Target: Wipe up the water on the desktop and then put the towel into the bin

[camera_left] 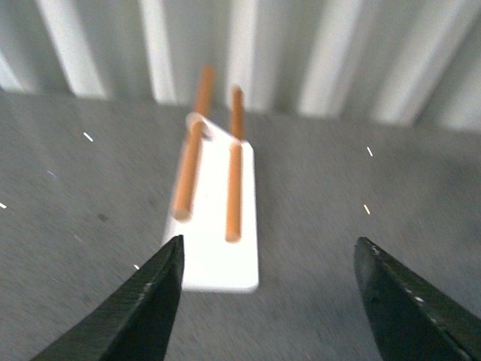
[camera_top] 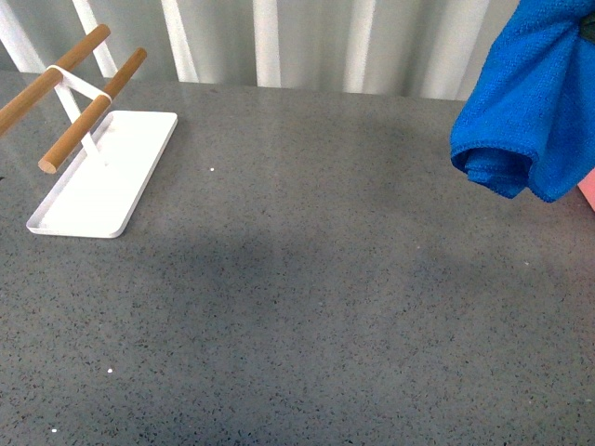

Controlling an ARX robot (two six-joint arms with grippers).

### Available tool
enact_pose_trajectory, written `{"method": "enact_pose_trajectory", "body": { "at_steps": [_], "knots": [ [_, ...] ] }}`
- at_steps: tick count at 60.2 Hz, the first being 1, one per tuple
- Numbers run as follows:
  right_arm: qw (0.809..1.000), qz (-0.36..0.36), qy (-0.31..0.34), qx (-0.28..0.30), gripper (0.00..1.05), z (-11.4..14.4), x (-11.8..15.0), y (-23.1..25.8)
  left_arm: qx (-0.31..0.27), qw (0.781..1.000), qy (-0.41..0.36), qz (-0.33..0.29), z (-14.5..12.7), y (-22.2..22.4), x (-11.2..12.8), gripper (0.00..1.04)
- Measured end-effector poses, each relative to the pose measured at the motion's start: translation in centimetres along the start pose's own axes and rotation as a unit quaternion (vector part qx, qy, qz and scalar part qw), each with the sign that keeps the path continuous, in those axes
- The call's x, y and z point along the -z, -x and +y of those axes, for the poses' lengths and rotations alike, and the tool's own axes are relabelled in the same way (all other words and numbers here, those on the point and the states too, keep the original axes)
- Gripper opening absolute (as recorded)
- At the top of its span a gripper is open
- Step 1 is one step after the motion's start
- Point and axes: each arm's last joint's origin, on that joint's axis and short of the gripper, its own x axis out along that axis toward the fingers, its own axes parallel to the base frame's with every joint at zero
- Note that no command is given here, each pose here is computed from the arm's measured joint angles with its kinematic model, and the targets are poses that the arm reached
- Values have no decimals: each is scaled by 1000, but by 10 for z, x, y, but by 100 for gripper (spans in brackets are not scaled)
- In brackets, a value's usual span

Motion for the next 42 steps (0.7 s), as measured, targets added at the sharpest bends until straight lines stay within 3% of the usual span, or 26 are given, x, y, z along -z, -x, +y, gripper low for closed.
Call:
{"method": "enact_pose_trajectory", "body": {
  "at_steps": [6,21,42],
  "knots": [
    [1000,11,4,1,4,2,1,1,-2,999,-2,-43,0,10,-8,46],
    [998,55,22,7,4,4,7,4,-1,999,-4,-38,0,30,6,3],
    [992,127,-3,14,4,1,23,4,-1,999,-6,-44,-1,47,8,3]
  ]
}}
